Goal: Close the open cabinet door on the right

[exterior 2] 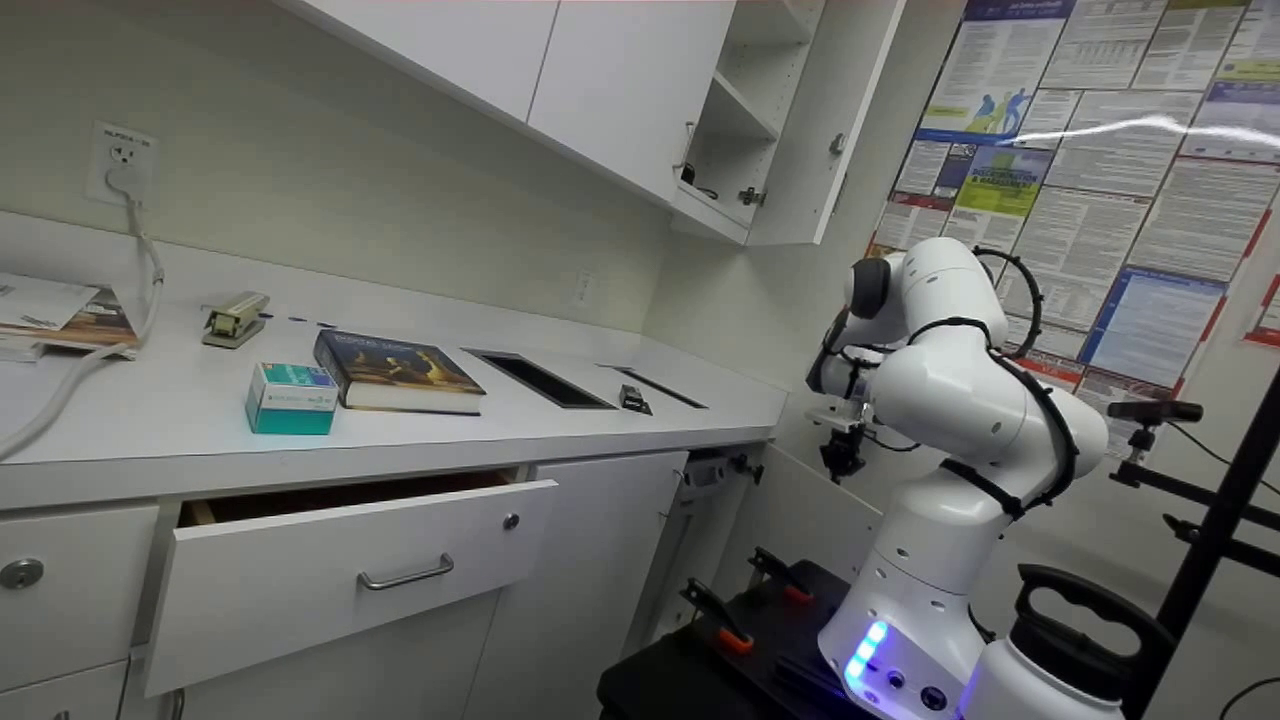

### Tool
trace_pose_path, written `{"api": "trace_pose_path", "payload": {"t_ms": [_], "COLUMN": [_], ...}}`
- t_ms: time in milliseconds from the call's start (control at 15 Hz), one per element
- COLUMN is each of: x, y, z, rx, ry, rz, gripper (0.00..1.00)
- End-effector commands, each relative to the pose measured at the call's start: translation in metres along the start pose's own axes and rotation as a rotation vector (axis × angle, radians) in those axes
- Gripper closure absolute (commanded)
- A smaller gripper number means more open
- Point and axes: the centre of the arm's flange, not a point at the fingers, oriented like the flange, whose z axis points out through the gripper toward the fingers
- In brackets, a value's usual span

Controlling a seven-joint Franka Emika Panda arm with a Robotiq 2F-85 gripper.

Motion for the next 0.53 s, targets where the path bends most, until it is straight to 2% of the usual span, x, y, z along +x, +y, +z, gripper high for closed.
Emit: {"api": "trace_pose_path", "payload": {"t_ms": [0,467], "x": [-0.003,-0.043], "y": [-0.007,-0.008], "z": [-0.003,-0.014], "rx": [0.008,0.002], "ry": [-0.052,-0.214], "rz": [-0.017,0.012], "gripper": [1.00,1.00]}}
